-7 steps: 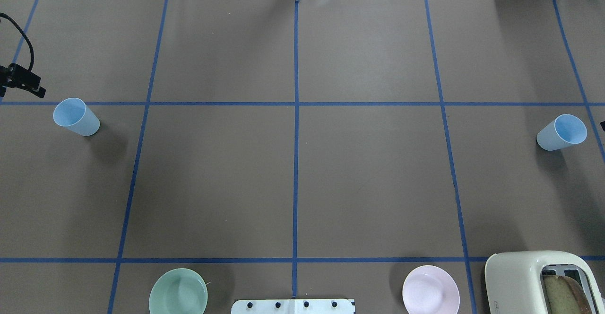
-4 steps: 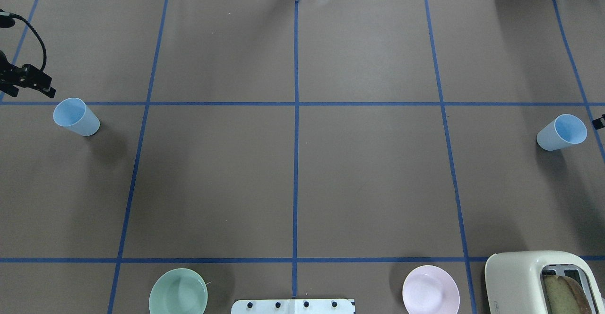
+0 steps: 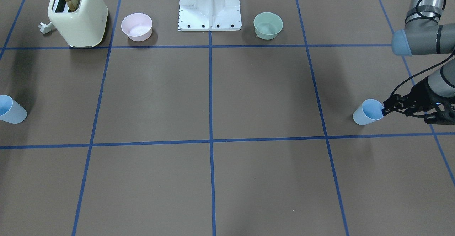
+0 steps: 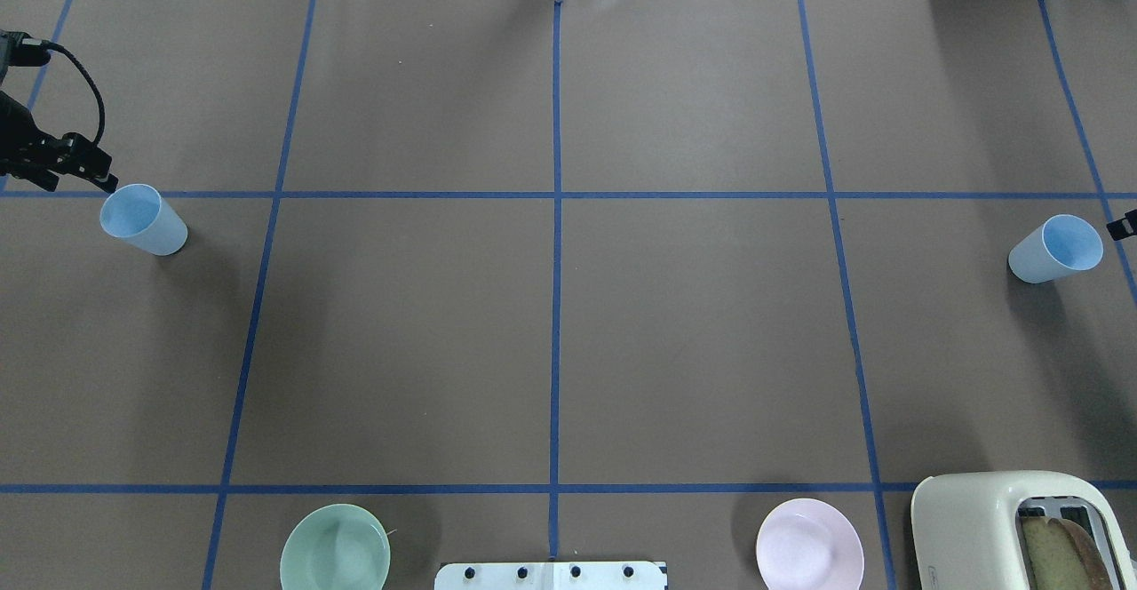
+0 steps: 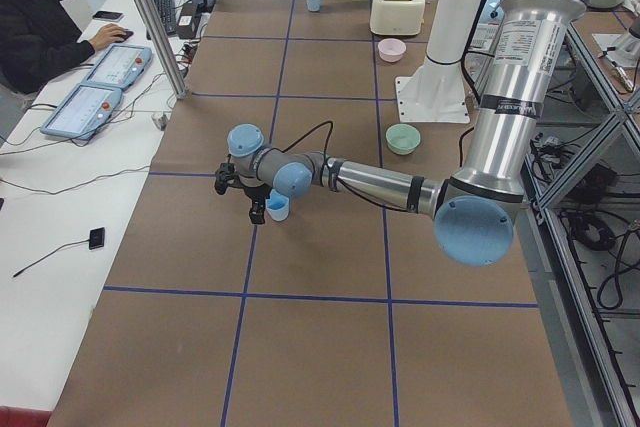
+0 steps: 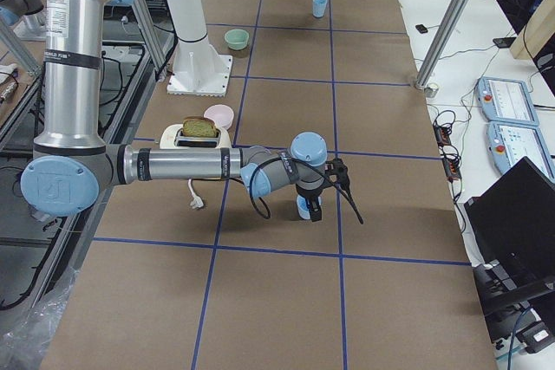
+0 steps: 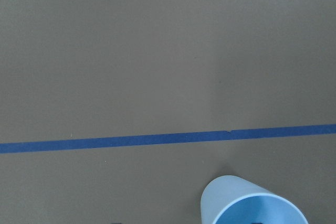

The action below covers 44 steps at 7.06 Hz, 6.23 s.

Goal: Stack blue cups with both arms
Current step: 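Lower the left gripper onto the light-blue cup nearest it and grasp it, then carry the held cup with the left gripper toward the table centre, then release the cup at centre with the left gripper while the right grasps the other cup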

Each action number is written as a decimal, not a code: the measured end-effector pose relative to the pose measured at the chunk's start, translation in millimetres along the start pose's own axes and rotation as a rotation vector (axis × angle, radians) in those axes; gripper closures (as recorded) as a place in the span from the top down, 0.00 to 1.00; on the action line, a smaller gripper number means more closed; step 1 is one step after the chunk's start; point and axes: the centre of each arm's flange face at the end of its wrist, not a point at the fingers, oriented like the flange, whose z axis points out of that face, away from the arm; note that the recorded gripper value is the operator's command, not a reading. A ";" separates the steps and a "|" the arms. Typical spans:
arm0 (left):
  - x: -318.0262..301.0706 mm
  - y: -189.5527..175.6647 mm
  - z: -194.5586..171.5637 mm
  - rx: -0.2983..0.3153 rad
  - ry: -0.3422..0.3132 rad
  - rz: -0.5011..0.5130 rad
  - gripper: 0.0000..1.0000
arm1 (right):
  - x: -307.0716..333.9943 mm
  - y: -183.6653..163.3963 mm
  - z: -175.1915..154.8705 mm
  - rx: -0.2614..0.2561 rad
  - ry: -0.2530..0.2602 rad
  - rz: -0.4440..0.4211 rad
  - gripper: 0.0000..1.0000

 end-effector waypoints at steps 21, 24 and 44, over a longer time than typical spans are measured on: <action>424.7 60.2 -50.1 -0.011 0.161 -0.382 0.00 | 0.6 -26.5 45.6 -0.067 -0.010 -0.047 0.83; 481.4 95.8 -25.7 0.003 0.147 -0.359 0.00 | -6.7 -24.0 60.7 -0.094 -0.012 -0.067 0.64; 533.1 115.8 8.2 0.034 0.113 -0.346 0.90 | -194.4 -156.3 -49.6 -0.005 -0.107 -0.016 0.00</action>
